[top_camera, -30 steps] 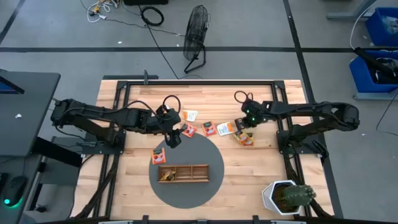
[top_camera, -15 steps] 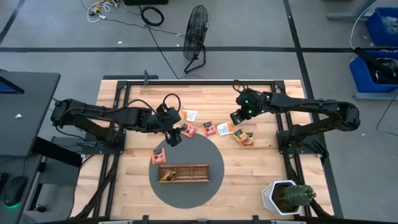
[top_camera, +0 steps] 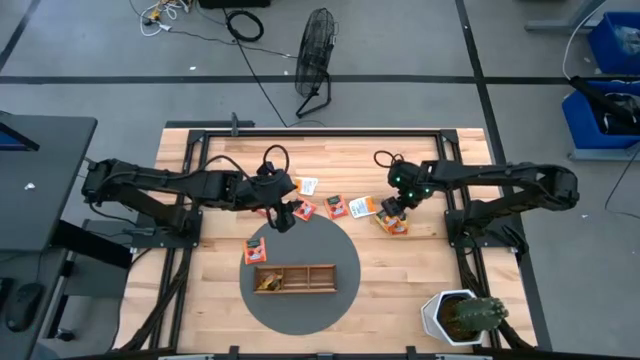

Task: Pick & Place Tea
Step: Put the yellow tea bag into the left section of the wooden organizer

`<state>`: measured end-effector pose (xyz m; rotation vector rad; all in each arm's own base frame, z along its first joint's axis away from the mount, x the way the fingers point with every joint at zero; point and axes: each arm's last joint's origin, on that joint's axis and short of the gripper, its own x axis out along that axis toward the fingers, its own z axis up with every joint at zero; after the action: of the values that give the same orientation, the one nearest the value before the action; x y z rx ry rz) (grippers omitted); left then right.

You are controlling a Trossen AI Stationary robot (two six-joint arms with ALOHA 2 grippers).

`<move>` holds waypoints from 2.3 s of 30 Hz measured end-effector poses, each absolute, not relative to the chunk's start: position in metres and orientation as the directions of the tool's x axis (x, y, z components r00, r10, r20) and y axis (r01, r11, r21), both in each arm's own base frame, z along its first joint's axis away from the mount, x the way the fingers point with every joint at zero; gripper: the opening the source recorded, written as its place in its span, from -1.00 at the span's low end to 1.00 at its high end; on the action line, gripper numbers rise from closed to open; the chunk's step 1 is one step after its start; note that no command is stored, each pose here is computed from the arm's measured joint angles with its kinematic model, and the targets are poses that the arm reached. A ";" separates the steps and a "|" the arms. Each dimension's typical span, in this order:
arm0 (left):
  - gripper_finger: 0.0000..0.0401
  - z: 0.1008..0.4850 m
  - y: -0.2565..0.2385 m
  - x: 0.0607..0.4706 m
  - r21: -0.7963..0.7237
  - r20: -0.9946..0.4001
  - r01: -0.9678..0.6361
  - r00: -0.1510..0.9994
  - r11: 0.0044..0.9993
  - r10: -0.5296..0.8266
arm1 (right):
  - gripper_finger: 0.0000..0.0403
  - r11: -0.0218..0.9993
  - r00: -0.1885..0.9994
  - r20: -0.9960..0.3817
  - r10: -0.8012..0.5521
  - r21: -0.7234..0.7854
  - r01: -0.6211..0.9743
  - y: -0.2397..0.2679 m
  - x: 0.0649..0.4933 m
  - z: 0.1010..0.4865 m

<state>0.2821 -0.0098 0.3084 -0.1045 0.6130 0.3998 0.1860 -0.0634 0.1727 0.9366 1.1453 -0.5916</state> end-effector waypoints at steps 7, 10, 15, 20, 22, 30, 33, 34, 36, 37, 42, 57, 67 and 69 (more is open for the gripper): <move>0.09 0.309 -0.010 0.282 0.021 -0.577 -0.395 0.746 0.918 0.334 | 0.11 0.498 0.353 -0.934 0.060 0.334 0.800 -0.061 0.192 0.159; 0.09 0.309 -0.010 0.282 0.018 -0.577 -0.397 0.746 0.918 0.333 | 0.05 0.521 0.326 -0.943 0.067 0.312 0.795 -0.058 0.196 0.153; 0.09 0.309 -0.010 0.282 0.015 -0.577 -0.398 0.746 0.917 0.333 | -0.01 0.569 0.232 -0.972 0.036 0.211 0.795 -0.053 0.201 0.138; 0.09 0.309 -0.010 0.282 0.014 -0.577 -0.398 0.746 0.917 0.333 | -0.09 0.589 0.173 -0.984 0.033 0.159 0.792 -0.050 0.205 0.127; 0.08 0.309 -0.010 0.282 0.014 -0.577 -0.399 0.746 0.917 0.333 | -0.20 0.597 0.164 -0.986 0.021 0.144 0.789 -0.049 0.205 0.126; 0.09 0.309 -0.010 0.282 -0.001 -0.577 -0.409 0.746 0.913 0.333 | -0.94 0.652 0.222 -0.975 0.000 0.168 0.740 -0.049 0.206 0.134; 0.09 0.309 -0.010 0.282 -0.001 -0.577 -0.408 0.746 0.913 0.333 | -0.96 0.662 0.227 -0.974 0.000 0.170 0.730 -0.049 0.205 0.141; 0.09 0.309 -0.010 0.282 -0.001 -0.577 -0.409 0.746 0.913 0.333 | -0.98 0.673 0.241 -0.971 -0.004 0.176 0.719 -0.049 0.206 0.147; 0.08 0.309 -0.010 0.282 0.000 -0.577 -0.408 0.746 0.913 0.333 | -0.99 0.697 0.282 -0.959 -0.012 0.194 0.691 -0.050 0.211 0.159; 0.08 0.309 -0.010 0.282 0.000 -0.577 -0.408 0.746 0.913 0.333 | -0.99 0.704 0.281 -0.960 -0.012 0.191 0.684 -0.050 0.211 0.164; 0.08 0.309 -0.010 0.282 0.022 -0.577 -0.393 0.746 0.919 0.333 | -0.99 0.769 0.366 -0.931 0.000 0.234 0.594 -0.052 0.220 0.196; -0.01 0.331 -0.023 0.295 0.570 -0.362 0.000 0.898 0.821 0.251 | -1.00 0.722 0.834 -0.365 0.414 0.690 -0.057 -0.054 0.275 0.310; -0.02 0.347 -0.018 0.302 0.625 -0.210 0.007 0.965 0.780 0.160 | -1.00 0.670 0.823 -0.305 0.479 0.733 -0.119 -0.046 0.281 0.315; -0.02 0.347 -0.018 0.302 0.617 -0.212 0.062 0.973 0.784 0.091 | -1.00 0.656 0.822 -0.286 0.492 0.743 -0.134 -0.046 0.286 0.314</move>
<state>0.3021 -0.0180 0.3470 0.6709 0.2369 0.0156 0.2863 -0.0456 0.3135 0.7815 0.4979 0.3718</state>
